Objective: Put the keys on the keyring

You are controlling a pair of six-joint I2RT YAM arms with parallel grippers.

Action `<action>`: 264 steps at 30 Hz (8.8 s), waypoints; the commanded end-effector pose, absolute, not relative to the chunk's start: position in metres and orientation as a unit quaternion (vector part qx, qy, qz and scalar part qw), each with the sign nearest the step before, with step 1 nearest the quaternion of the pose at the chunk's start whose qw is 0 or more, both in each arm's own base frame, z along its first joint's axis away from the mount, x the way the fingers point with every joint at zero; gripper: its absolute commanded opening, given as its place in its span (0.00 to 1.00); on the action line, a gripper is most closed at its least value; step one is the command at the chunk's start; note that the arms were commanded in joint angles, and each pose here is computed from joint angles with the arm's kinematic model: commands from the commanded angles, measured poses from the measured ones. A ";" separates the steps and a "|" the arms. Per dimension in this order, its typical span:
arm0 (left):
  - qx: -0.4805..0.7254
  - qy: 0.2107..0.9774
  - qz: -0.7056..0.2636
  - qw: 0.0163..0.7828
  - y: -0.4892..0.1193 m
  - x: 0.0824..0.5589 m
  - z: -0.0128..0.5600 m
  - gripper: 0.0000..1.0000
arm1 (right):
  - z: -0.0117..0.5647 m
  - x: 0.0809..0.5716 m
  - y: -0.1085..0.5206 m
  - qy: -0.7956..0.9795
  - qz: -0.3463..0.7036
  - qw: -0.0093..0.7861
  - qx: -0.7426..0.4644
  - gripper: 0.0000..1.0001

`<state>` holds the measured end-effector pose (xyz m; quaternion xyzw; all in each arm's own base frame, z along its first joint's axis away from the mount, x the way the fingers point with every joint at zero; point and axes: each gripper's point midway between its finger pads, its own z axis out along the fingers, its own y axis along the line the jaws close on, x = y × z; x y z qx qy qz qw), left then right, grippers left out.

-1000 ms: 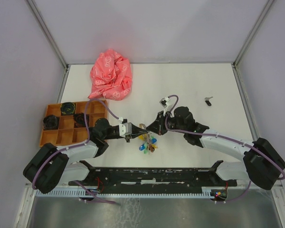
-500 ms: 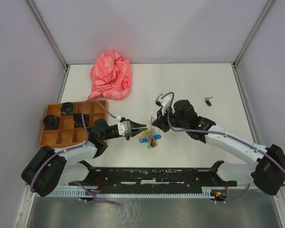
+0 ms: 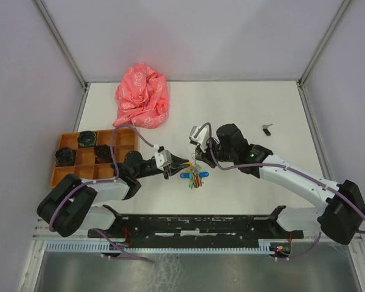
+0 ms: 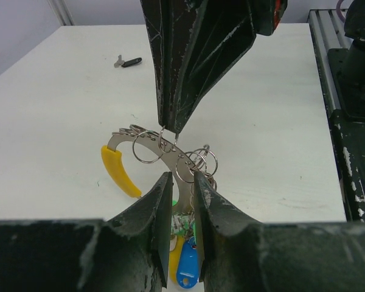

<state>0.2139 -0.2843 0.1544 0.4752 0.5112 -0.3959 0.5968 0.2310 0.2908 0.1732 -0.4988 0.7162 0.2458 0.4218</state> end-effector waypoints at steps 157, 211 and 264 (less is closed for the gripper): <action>0.422 0.413 -0.439 0.677 -0.290 0.207 0.211 0.03 | 0.225 0.217 0.292 0.653 0.292 0.390 -0.580 0.23; 0.430 0.380 -0.451 0.684 -0.293 0.199 0.225 0.11 | 0.198 0.216 0.297 0.627 0.387 0.392 -0.551 0.01; 0.317 0.532 -0.315 0.719 -0.291 0.243 0.181 0.41 | 0.228 0.267 0.314 0.784 0.100 0.324 -0.519 0.01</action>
